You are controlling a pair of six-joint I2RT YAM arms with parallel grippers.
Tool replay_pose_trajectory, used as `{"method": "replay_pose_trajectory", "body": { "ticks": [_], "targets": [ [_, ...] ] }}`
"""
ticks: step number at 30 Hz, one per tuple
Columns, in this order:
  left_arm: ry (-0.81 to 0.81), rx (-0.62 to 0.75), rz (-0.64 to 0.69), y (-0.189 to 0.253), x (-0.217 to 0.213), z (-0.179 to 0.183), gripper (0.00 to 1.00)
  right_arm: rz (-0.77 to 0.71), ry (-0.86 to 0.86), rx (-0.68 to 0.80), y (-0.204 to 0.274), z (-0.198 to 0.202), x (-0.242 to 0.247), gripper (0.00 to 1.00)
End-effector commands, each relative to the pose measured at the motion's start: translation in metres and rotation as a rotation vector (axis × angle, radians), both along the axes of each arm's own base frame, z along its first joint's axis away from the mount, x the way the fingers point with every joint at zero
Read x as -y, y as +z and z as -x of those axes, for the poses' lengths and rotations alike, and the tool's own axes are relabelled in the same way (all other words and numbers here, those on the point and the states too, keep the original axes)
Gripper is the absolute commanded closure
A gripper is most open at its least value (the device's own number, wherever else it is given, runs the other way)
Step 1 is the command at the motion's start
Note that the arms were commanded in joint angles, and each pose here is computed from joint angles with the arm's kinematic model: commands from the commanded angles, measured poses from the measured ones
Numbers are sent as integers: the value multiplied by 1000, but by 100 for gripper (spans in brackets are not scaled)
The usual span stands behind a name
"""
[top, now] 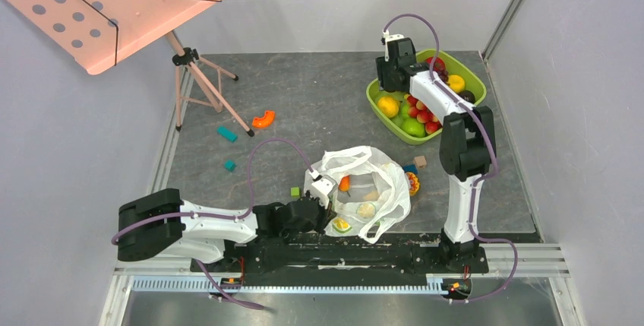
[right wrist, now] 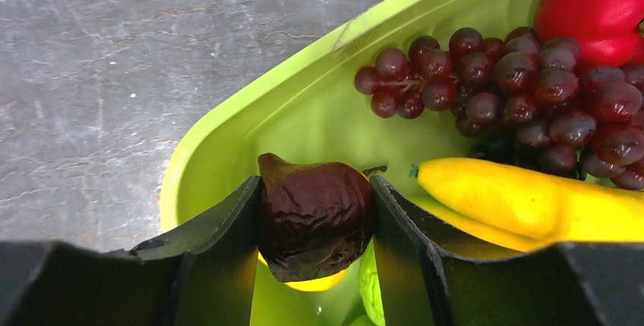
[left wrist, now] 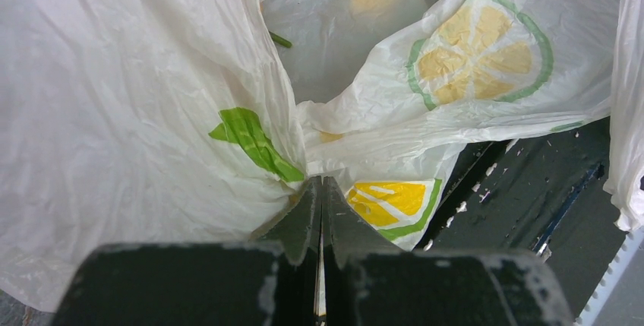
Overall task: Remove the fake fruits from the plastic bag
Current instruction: Place the fake fruit in the bin.
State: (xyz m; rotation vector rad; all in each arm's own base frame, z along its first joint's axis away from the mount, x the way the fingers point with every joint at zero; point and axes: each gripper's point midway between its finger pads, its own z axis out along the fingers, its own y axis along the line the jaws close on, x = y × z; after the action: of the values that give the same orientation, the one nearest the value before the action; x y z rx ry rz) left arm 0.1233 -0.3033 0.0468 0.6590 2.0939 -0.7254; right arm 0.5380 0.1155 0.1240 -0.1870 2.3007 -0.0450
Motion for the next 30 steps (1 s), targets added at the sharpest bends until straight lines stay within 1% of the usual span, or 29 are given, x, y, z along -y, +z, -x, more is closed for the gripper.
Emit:
{"method": "replay_pose_trajectory", "body": {
  "ticks": [1, 8, 11, 16, 20, 25, 30],
  "targets": [
    [43, -7, 34, 6, 2, -3, 98, 40, -11, 55, 10, -22, 9, 63],
    [43, -7, 32, 5, 2, -3, 98, 62, -20, 23, -11, -24, 17, 58],
    [44, -8, 27, 4, 2, -4, 98, 67, -26, 14, -15, -24, 20, 52],
    [44, -10, 26, 3, 2, -3, 98, 69, -29, 11, -16, -24, 23, 38],
    [44, -12, 24, 2, 2, -3, 98, 68, -21, 23, -10, -25, 22, 31],
    [46, -17, 18, -1, 0, -3, 98, 49, -19, 58, 12, -23, 22, 29],
    [51, -17, 17, -2, 0, -3, 98, -3, -27, 142, 62, -11, 21, 29]
  ]
}}
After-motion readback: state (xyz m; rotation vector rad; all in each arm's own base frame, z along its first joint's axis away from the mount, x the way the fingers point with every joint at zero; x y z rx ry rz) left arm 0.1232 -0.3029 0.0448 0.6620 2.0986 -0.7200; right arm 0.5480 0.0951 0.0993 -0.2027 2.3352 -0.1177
